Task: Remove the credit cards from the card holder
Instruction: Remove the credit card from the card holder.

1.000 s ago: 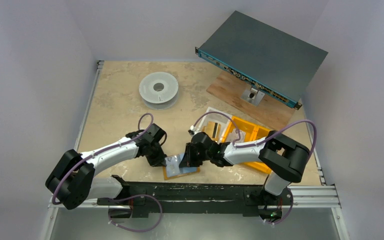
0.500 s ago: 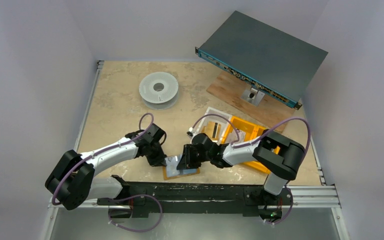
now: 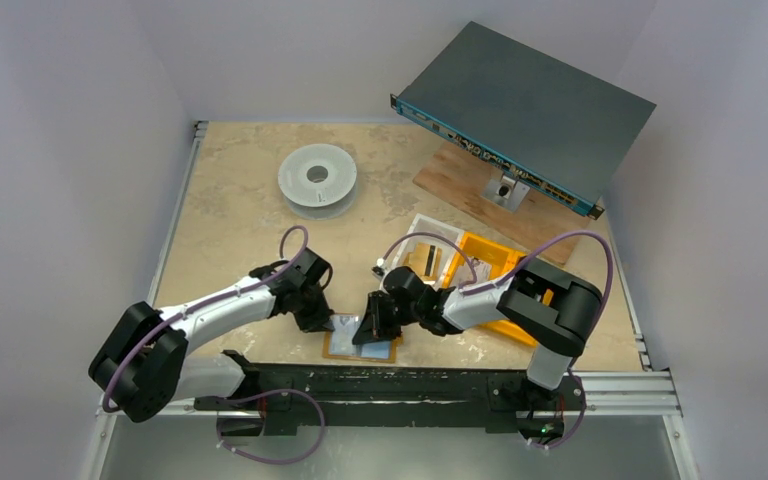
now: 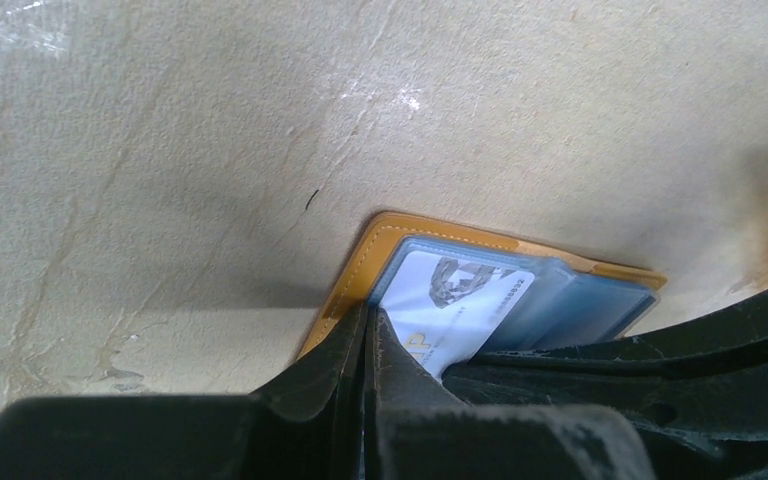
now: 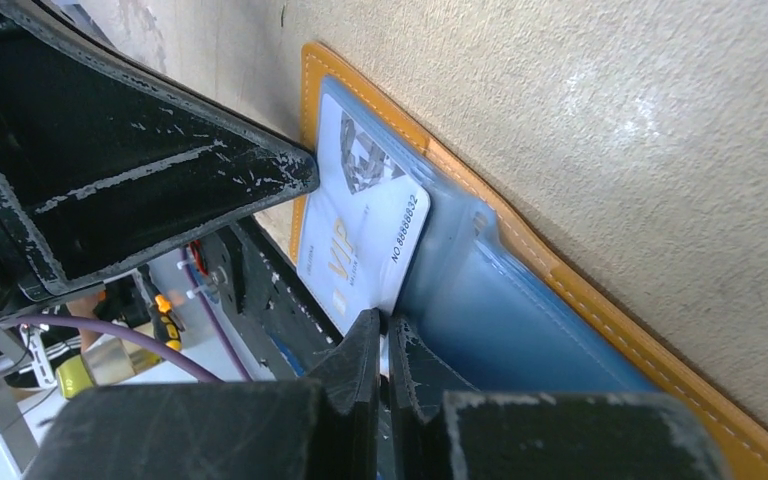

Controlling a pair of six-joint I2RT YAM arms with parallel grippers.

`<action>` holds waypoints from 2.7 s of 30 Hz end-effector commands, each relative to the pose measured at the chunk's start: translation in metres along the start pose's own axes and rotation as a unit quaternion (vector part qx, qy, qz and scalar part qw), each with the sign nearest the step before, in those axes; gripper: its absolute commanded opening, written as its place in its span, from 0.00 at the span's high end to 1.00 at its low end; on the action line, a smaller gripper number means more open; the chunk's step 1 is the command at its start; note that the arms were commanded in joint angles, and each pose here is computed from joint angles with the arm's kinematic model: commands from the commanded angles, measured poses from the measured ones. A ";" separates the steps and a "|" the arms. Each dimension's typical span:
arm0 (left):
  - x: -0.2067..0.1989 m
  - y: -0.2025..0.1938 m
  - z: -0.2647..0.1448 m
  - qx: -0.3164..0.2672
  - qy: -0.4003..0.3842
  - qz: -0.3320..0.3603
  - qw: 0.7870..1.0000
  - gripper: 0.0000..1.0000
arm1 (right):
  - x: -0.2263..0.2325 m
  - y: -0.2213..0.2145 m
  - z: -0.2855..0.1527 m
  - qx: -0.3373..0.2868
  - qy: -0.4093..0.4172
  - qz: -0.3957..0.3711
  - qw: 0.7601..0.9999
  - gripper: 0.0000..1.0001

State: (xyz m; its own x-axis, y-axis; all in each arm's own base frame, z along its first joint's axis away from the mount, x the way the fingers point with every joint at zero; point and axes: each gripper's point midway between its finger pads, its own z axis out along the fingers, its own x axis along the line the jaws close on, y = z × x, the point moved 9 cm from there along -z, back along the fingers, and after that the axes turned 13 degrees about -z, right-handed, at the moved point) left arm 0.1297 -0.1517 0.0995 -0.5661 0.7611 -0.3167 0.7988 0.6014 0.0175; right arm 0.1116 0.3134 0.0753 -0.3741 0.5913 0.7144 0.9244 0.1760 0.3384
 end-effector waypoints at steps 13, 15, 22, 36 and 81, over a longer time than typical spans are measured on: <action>0.019 -0.010 -0.018 0.023 -0.003 0.074 0.997 0.95 | -0.004 0.004 -0.006 -0.047 -0.040 0.012 0.998 1.00; 0.019 -0.012 -0.017 0.031 -0.016 0.075 0.997 0.97 | -0.005 0.004 -0.006 -0.046 -0.042 0.011 0.998 1.00; 0.013 -0.014 -0.010 0.049 -0.031 0.080 0.995 1.00 | -0.004 0.006 -0.005 -0.045 -0.046 0.006 0.998 1.00; 0.024 -0.010 -0.001 0.023 0.047 0.053 0.997 1.00 | -0.004 0.007 -0.008 -0.046 -0.057 0.005 0.997 1.00; 0.035 -0.007 0.006 -0.002 0.097 0.015 0.995 1.00 | -0.022 0.002 -0.008 -0.039 -0.054 0.016 0.998 0.92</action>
State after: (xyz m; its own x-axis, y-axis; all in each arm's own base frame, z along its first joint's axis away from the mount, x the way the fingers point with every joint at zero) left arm 0.1138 -0.1505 0.0981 -0.5450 0.7917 -0.2761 0.8311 0.5537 -0.0531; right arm 0.1211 0.3048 0.0737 -0.3420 0.6081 0.7164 0.9277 0.0969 0.3606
